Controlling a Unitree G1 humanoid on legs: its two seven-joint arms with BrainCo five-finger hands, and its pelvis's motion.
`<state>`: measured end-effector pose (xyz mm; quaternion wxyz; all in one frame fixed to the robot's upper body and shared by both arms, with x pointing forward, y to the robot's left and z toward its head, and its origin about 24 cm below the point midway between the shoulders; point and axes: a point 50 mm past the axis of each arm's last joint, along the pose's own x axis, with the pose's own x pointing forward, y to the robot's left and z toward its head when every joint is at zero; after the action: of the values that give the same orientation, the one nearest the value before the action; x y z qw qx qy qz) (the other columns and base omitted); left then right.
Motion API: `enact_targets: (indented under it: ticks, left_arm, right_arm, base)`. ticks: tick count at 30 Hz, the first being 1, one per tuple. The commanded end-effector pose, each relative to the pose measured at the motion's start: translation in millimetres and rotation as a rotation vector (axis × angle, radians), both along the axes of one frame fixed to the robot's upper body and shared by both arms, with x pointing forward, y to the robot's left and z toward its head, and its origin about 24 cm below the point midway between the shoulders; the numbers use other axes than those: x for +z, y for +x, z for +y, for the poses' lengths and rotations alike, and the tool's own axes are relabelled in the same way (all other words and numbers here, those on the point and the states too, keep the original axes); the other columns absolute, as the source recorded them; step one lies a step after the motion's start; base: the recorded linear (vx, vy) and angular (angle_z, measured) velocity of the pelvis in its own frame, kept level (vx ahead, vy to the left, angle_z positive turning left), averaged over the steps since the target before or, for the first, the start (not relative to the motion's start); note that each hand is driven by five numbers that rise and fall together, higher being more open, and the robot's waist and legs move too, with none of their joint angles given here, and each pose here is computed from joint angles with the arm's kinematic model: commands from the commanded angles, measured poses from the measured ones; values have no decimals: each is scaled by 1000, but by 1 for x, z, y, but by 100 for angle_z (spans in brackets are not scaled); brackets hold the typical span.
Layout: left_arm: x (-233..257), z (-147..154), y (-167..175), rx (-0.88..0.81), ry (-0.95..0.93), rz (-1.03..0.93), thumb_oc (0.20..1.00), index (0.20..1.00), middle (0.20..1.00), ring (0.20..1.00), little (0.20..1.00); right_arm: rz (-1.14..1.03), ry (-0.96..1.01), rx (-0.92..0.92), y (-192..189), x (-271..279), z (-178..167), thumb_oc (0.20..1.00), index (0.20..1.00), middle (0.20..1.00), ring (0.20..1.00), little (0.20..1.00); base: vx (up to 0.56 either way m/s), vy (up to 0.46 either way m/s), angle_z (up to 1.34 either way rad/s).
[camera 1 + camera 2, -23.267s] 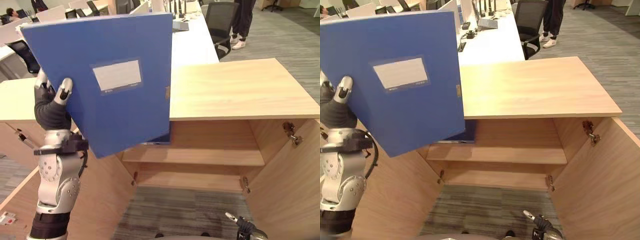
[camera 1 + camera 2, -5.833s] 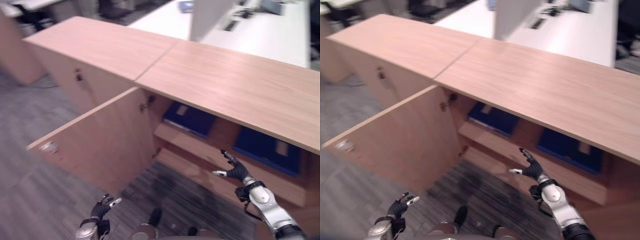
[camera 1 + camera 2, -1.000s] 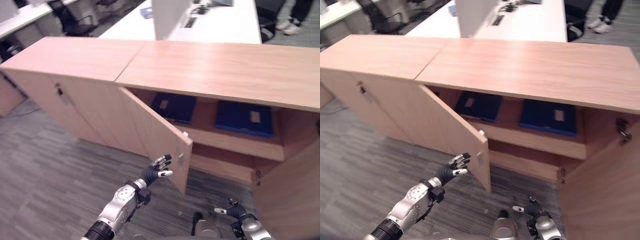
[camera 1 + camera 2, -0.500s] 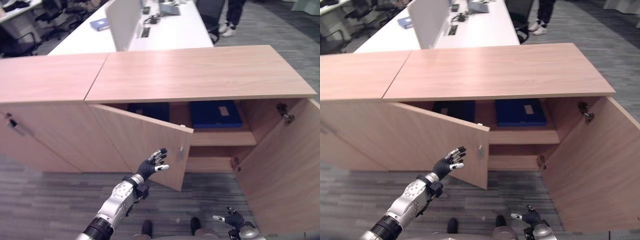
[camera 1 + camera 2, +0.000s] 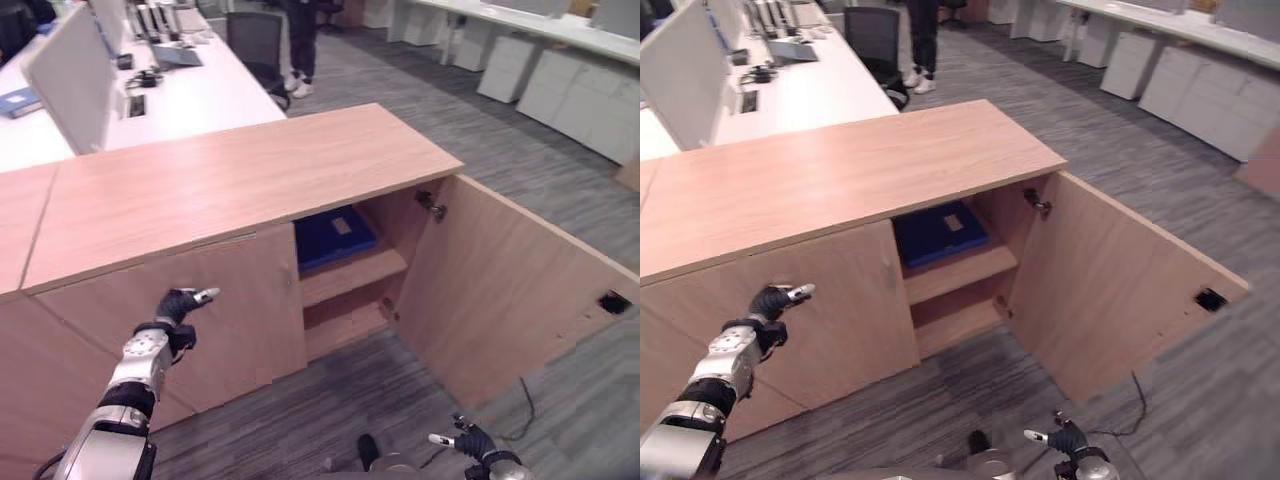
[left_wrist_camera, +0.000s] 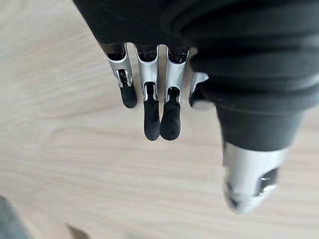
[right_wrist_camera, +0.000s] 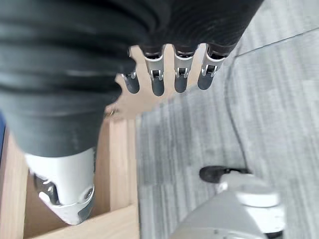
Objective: Put the empty folder in the office cabinet
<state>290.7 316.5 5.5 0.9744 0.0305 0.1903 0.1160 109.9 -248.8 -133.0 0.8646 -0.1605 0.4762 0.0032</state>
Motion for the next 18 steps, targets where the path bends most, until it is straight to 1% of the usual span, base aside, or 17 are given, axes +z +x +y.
enact_targets:
  ticks: [1,4,7,9,10,11,12,15,17,18]
  left_arm:
    - [103,15,51,55,63,-374,1000,1000,1000,1000,1000]
    - [105,14,53,52,67,-378,1000,1000,1000,1000,1000]
    - [93,-10,57,24,-18,-409,1000,1000,1000,1000,1000]
    - [80,-31,54,-37,-37,-406,1000,1000,1000,1000,1000]
    - [79,-31,54,-37,-38,-405,1000,1000,1000,1000,1000]
    - [71,-45,51,-72,-65,-405,1000,1000,1000,1000,1000]
    - [58,-58,44,-107,-92,-388,1000,1000,1000,1000,1000]
    - [30,-86,20,-225,-116,-333,1000,1000,1000,1000,1000]
    - [15,-102,1,-297,-136,-298,1000,1000,1000,1000,1000]
    - [4,-111,-14,-347,-162,-268,1000,1000,1000,1000,1000]
  right_arm:
    - [-80,9,30,19,10,-5,1000,1000,1000,1000,1000]
    - [-77,11,35,18,10,-4,1000,1000,1000,1000,1000]
    - [-54,-5,55,16,7,-4,1000,1000,1000,1000,1000]
    - [-49,-13,37,18,6,-4,1000,1000,1000,1000,1000]
    - [-48,-14,37,18,6,-5,1000,1000,1000,1000,1000]
    - [-46,-18,28,19,5,-4,1000,1000,1000,1000,1000]
    - [-49,-20,14,22,5,-4,1000,1000,1000,1000,1000]
    - [-33,-19,-7,23,2,0,1000,1000,1000,1000,1000]
    - [-21,-15,-28,21,0,0,1000,1000,1000,1000,1000]
    - [-4,-6,-45,17,-3,1,1000,1000,1000,1000,1000]
  base:
    - [3,41,-27]
    - [-5,11,-14]
    - [-53,-7,-4]
    - [-90,-32,3]
    - [-87,-41,2]
    - [-105,-53,6]
    - [-153,-89,6]
    - [-128,-121,-22]
    - [-63,-233,-17]
    - [-23,-213,3]
